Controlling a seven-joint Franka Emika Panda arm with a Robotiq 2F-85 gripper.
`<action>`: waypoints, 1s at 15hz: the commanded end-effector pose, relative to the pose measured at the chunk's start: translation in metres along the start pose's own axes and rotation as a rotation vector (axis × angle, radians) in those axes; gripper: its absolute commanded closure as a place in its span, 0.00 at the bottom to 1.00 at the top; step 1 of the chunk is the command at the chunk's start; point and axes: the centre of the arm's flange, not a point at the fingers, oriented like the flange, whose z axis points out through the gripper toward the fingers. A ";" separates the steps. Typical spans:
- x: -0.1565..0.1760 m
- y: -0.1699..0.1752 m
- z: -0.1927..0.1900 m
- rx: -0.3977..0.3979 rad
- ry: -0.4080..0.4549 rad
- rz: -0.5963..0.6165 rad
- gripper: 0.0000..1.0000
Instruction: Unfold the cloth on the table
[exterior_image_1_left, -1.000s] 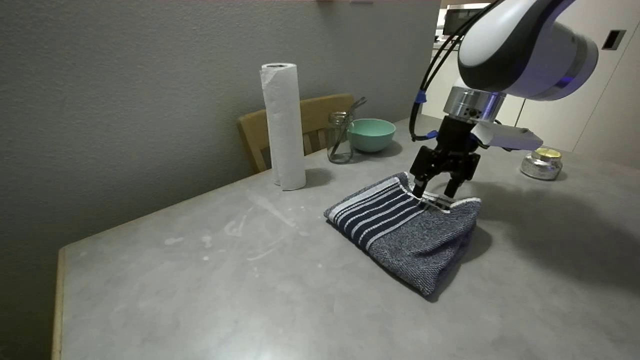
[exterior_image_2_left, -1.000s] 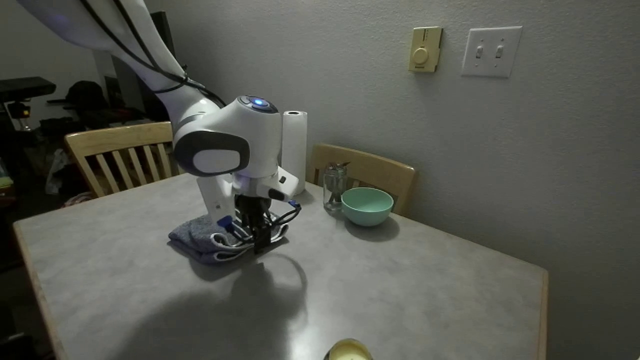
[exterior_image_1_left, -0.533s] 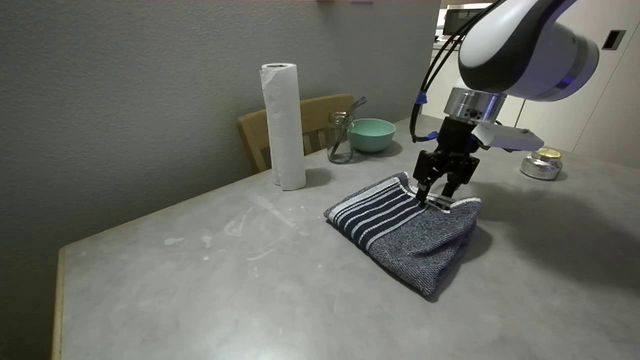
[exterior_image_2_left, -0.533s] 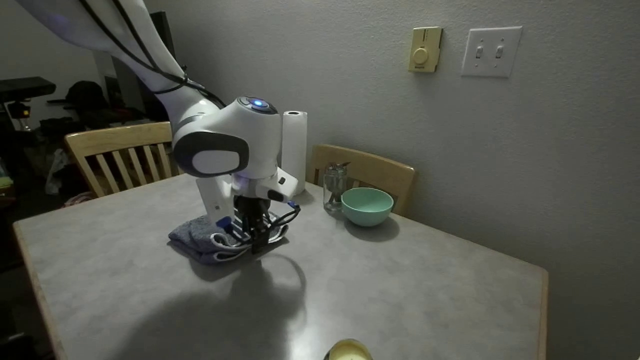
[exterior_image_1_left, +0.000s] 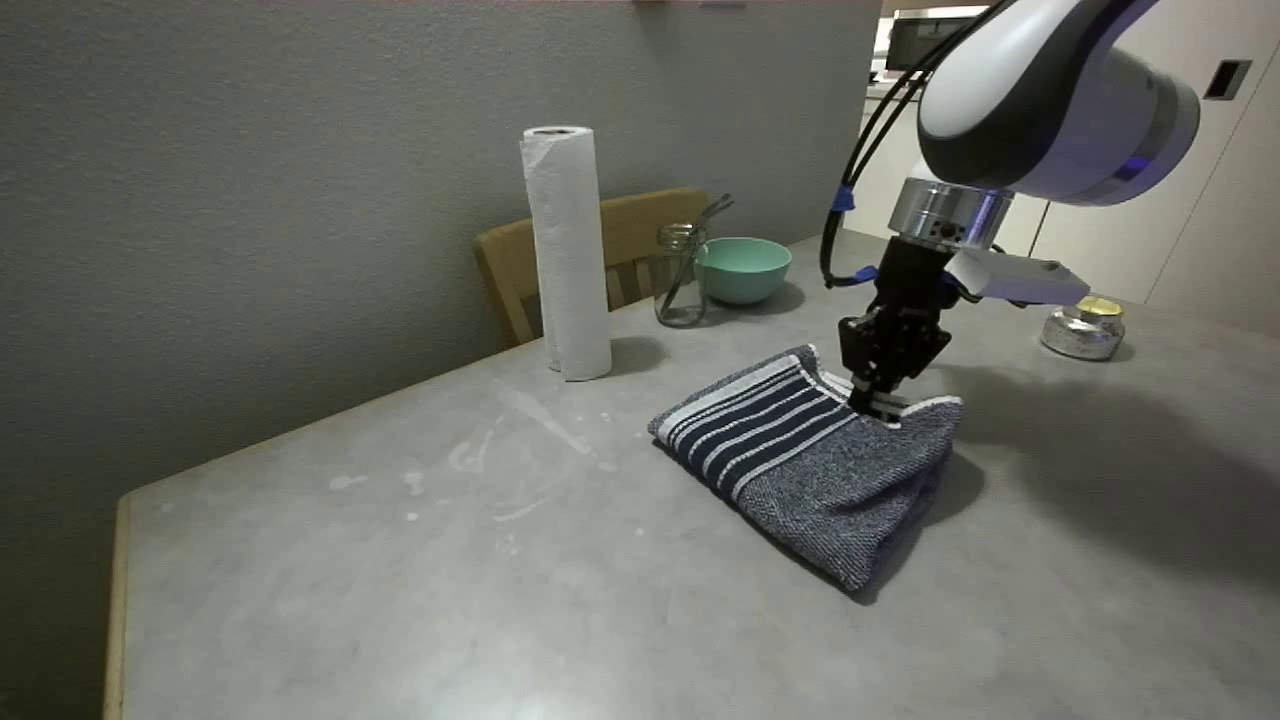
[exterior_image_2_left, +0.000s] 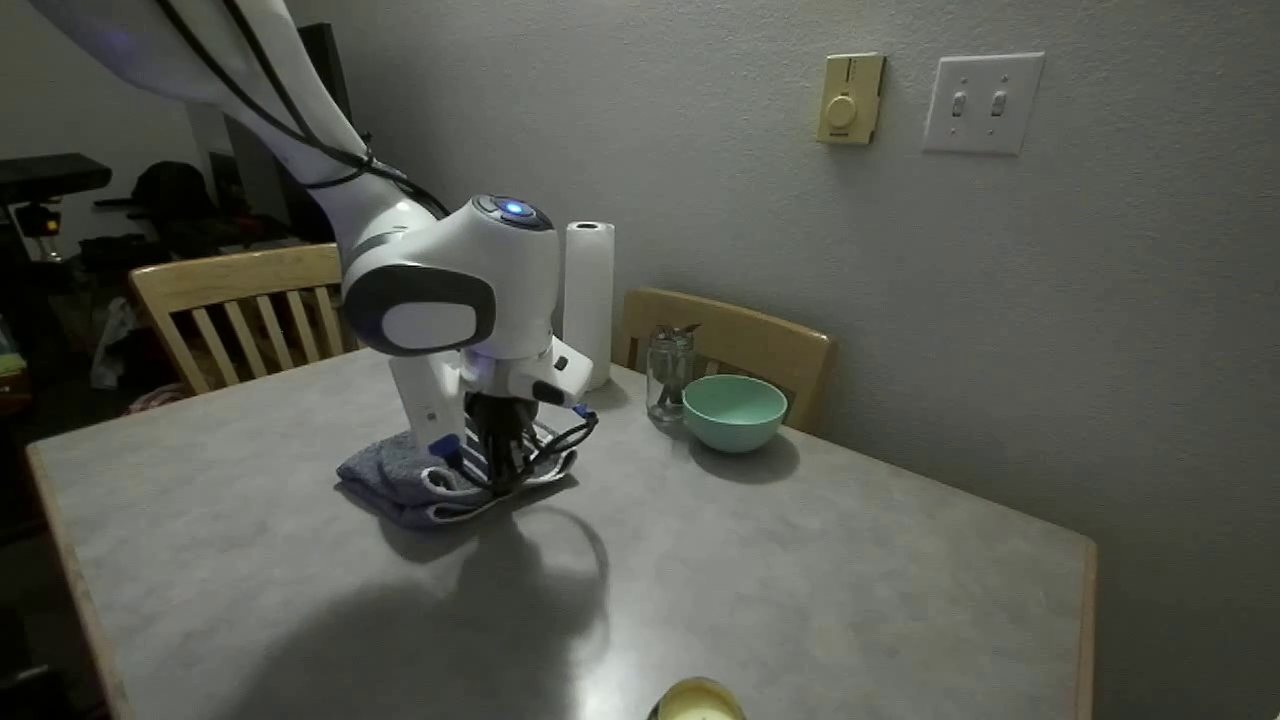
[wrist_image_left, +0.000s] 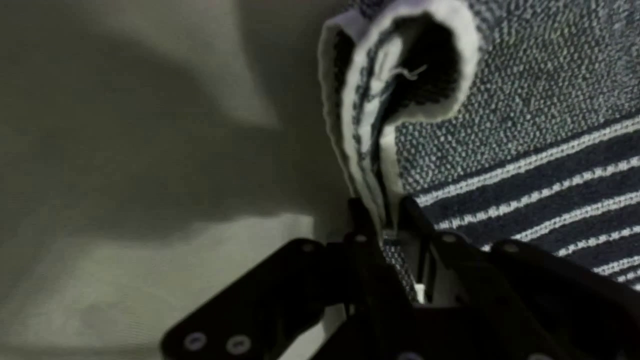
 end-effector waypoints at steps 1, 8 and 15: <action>-0.008 -0.002 -0.008 -0.006 -0.007 0.004 1.00; -0.013 -0.020 -0.041 -0.057 0.042 0.000 0.99; -0.024 -0.069 -0.082 -0.062 0.105 -0.073 0.99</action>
